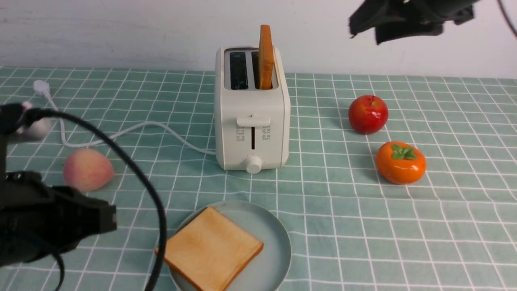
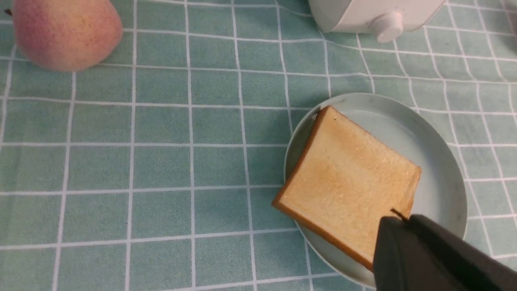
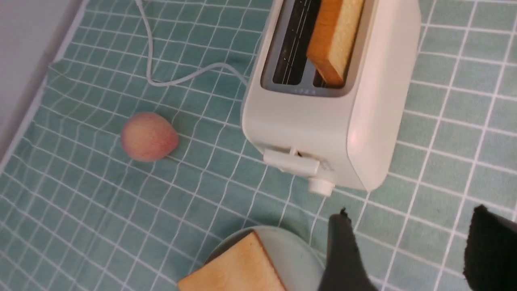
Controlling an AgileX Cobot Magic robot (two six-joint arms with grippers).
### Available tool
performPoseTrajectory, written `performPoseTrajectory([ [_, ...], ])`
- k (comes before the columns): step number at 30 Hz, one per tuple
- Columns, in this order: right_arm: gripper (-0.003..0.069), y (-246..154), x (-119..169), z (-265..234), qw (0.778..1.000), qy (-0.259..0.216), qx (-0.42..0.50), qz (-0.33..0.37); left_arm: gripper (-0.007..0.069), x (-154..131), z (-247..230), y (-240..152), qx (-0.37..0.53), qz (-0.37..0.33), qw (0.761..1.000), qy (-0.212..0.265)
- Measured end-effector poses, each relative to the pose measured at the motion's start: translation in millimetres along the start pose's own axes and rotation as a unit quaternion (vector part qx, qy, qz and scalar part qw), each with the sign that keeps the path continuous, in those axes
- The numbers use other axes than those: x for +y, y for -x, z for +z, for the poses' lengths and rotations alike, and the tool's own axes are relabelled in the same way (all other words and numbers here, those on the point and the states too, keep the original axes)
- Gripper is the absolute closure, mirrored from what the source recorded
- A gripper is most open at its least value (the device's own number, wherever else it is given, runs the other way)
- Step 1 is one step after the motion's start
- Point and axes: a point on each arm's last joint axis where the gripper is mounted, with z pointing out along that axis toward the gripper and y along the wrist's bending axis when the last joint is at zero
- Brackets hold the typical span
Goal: Take toasted bread from bread machine on blue coffee table place on plate.
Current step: 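Grasp the toast slice in the toaster and pull it up out of the slot with the right gripper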
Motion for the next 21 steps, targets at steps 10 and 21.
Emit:
performPoseTrajectory([
  [10, 0.0129, 18, -11, 114, 0.999, -0.011, -0.012, -0.033, 0.0639, 21, -14, -42, -0.025, -0.031, 0.999, -0.006],
  [21, 0.0123, 18, -31, 175, 0.997, 0.001, -0.079, 0.002, 0.0639, 30, -18, -47, -0.018, -0.012, 0.999, 0.034],
])
